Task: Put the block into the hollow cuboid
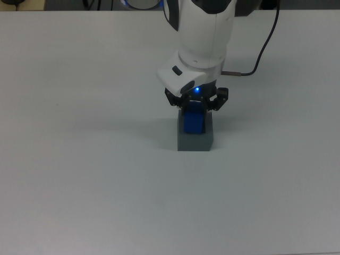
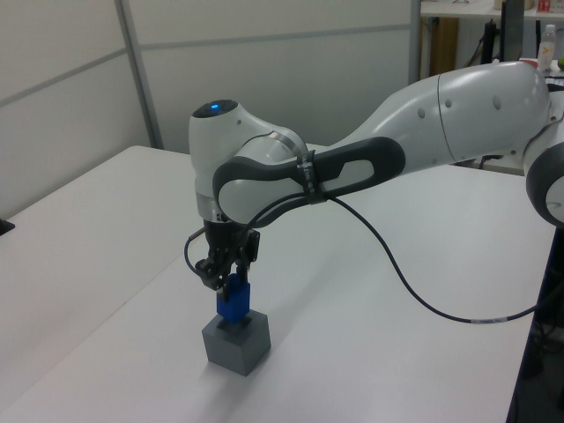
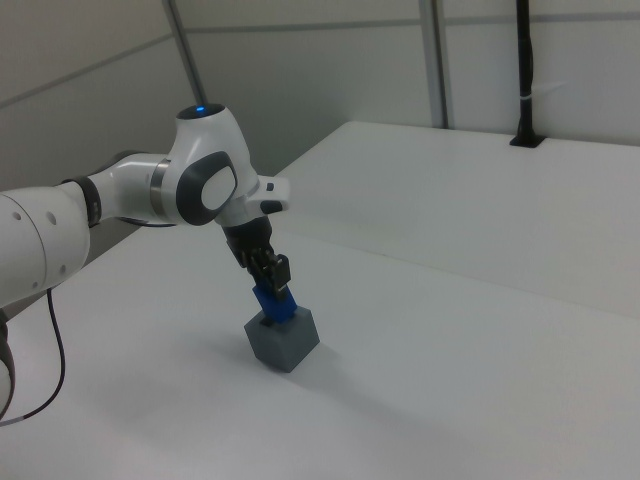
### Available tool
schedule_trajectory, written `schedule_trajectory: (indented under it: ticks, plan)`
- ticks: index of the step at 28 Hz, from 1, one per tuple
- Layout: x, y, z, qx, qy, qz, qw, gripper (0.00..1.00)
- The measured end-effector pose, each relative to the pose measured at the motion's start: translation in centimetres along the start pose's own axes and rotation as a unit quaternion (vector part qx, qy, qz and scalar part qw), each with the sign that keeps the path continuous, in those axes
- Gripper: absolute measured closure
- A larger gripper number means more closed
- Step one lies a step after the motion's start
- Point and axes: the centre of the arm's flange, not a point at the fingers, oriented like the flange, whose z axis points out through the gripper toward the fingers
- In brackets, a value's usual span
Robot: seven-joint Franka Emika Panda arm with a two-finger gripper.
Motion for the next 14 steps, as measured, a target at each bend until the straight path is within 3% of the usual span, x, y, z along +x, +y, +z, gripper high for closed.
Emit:
schedule_trajectory:
  ticks: [14]
  plan:
    - [-0.5, -0.6, 1.1, -0.003, -0.010, 0.007, 0.9999, 0.49]
